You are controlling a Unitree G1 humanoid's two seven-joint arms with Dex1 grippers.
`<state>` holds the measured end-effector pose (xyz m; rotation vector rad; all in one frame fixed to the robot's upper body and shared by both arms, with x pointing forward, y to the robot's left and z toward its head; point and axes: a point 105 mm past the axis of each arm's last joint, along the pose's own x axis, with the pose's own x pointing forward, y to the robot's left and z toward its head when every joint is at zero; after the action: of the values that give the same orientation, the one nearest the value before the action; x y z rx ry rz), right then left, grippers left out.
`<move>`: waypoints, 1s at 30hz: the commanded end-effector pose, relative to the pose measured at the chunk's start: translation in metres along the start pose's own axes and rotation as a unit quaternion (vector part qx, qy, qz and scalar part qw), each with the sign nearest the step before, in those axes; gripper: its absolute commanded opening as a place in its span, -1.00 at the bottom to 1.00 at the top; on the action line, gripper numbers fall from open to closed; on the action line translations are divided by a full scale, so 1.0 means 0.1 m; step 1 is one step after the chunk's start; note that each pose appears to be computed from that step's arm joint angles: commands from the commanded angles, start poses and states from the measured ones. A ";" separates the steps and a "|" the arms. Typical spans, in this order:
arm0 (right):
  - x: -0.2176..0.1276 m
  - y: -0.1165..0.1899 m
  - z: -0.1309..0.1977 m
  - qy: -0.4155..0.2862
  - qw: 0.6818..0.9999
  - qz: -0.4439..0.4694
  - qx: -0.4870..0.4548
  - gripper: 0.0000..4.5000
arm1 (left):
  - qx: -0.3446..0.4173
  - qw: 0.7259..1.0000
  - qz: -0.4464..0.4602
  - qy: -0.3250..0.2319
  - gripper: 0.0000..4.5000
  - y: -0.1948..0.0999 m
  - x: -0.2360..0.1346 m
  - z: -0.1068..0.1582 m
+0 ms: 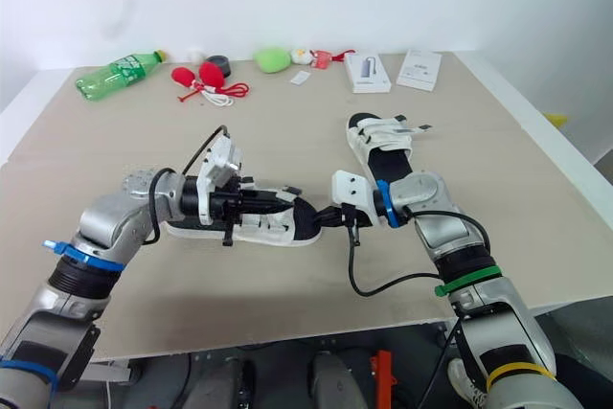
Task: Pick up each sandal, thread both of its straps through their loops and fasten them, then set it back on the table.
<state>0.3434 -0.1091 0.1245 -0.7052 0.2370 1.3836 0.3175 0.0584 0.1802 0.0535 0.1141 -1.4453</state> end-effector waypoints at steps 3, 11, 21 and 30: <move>-0.08 0.02 -0.21 0.039 0.999 -0.002 0.025 -1.00 | -0.021 0.998 0.054 -0.030 -0.97 0.27 -0.10 0.15; -0.08 0.02 -0.21 0.039 0.999 -0.003 0.025 -1.00 | -0.015 0.997 0.074 -0.031 -0.97 0.40 0.04 0.15; -0.08 0.05 -0.22 0.039 0.999 -0.003 0.025 -1.00 | -0.050 0.993 0.110 -0.008 -0.97 0.47 0.01 0.01; -0.06 0.05 -0.20 0.037 0.999 -0.002 0.023 -1.00 | -0.075 0.988 0.130 0.030 -0.97 0.51 -0.07 -0.20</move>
<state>0.3432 -0.1112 0.1247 -0.7117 0.2369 1.3729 0.3594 0.0582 0.1624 -0.0212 0.2362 -1.2450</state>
